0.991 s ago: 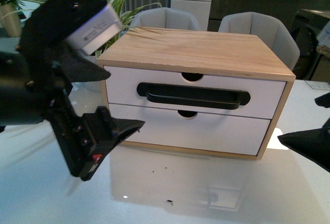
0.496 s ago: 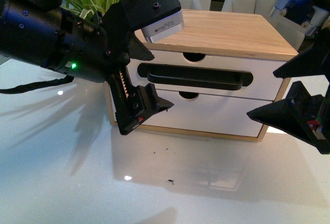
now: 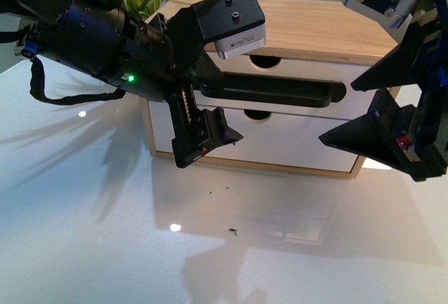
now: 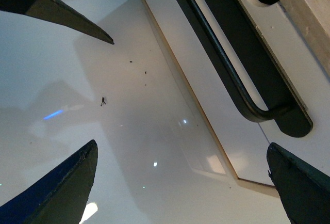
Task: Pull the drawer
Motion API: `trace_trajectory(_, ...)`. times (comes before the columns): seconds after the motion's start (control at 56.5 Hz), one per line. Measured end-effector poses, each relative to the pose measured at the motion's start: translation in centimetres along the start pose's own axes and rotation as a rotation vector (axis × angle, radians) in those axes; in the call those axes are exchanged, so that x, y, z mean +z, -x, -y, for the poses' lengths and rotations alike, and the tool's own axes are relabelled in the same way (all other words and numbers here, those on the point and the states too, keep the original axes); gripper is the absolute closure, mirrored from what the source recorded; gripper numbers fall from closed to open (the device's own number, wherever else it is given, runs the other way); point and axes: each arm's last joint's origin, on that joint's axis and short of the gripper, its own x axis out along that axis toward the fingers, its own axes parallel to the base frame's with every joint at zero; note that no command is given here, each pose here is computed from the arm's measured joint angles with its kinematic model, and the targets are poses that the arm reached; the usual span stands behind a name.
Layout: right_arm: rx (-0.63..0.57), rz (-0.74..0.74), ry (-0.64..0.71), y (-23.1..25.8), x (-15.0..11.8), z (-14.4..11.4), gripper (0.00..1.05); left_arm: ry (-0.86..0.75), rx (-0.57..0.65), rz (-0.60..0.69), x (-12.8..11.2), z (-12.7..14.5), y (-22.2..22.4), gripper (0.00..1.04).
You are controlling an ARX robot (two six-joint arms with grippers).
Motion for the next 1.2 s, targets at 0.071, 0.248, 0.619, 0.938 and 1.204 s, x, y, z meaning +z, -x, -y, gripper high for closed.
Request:
trace_trajectory(0.071, 0.001, 0.003, 0.004, -0.4, 0.1, 0.1, 0.09, -0.002, -0.004, -0.008, -0.2, 0.0, -0.4, 0.07)
trace_trajectory(0.248, 0.005, 0.002, 0.008, -1.3, 0.3, 0.4, 0.09, -0.005, 0.001, -0.012, -0.6, -0.2, -1.1, 0.07)
trace_trajectory(0.619, 0.004, -0.001, 0.013, -3.1, 0.8, 1.2, 0.09, -0.015, 0.01, -0.009, -0.6, -0.7, -1.7, 0.07)
trace_trajectory(0.938, 0.01, -0.002, 0.022, -4.8, 1.4, 1.7, 0.09, -0.05, -0.012, -0.031, -0.7, -0.8, -2.0, 0.07)
trace_trajectory(1.204, 0.012, -0.012, 0.018, -6.1, 1.4, 2.0, 0.09, -0.055, -0.021, -0.024, -0.7, -0.8, -2.0, 0.07)
